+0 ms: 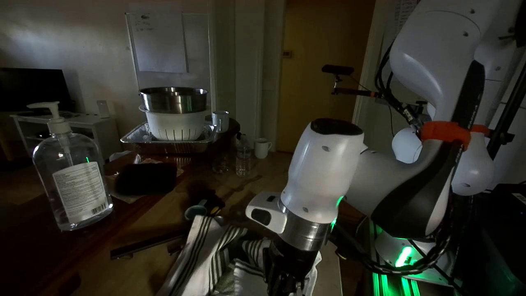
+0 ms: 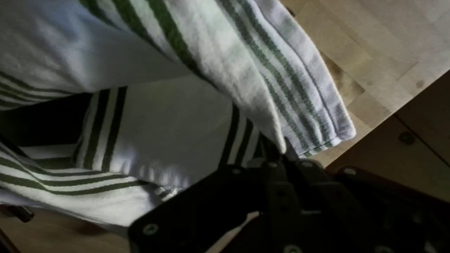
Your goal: Pull the tea towel to the left
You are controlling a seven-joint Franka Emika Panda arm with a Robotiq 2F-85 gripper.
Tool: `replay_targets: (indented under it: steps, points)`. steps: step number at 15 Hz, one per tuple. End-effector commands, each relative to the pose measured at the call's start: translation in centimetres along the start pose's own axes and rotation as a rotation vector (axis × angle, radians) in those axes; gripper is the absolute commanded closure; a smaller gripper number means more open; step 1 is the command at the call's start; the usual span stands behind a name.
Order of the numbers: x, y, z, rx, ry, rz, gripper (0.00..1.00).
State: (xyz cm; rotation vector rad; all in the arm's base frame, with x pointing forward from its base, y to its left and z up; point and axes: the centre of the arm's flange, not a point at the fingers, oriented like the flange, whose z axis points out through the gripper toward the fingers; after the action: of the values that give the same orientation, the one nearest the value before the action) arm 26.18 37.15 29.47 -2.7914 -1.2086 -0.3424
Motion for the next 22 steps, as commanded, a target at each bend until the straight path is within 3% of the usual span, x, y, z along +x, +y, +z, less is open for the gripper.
replay_targets:
  steps: [1, 8, 17, 18, 19, 22]
  points:
    - [2.0, -1.9, 2.7, 0.048, -0.036, -0.095, 0.99]
    - [3.4, -4.2, 5.0, 0.140, -0.111, -0.215, 0.99]
    - [3.4, -5.2, 6.5, 0.244, -0.273, -0.284, 0.99]
    - [3.5, -5.2, 6.4, 0.250, -0.279, -0.279, 0.71]
    - [3.6, -5.1, 6.0, 0.244, -0.276, -0.276, 0.70]
    - [4.1, -3.5, 3.1, 0.175, -0.212, -0.191, 0.48]
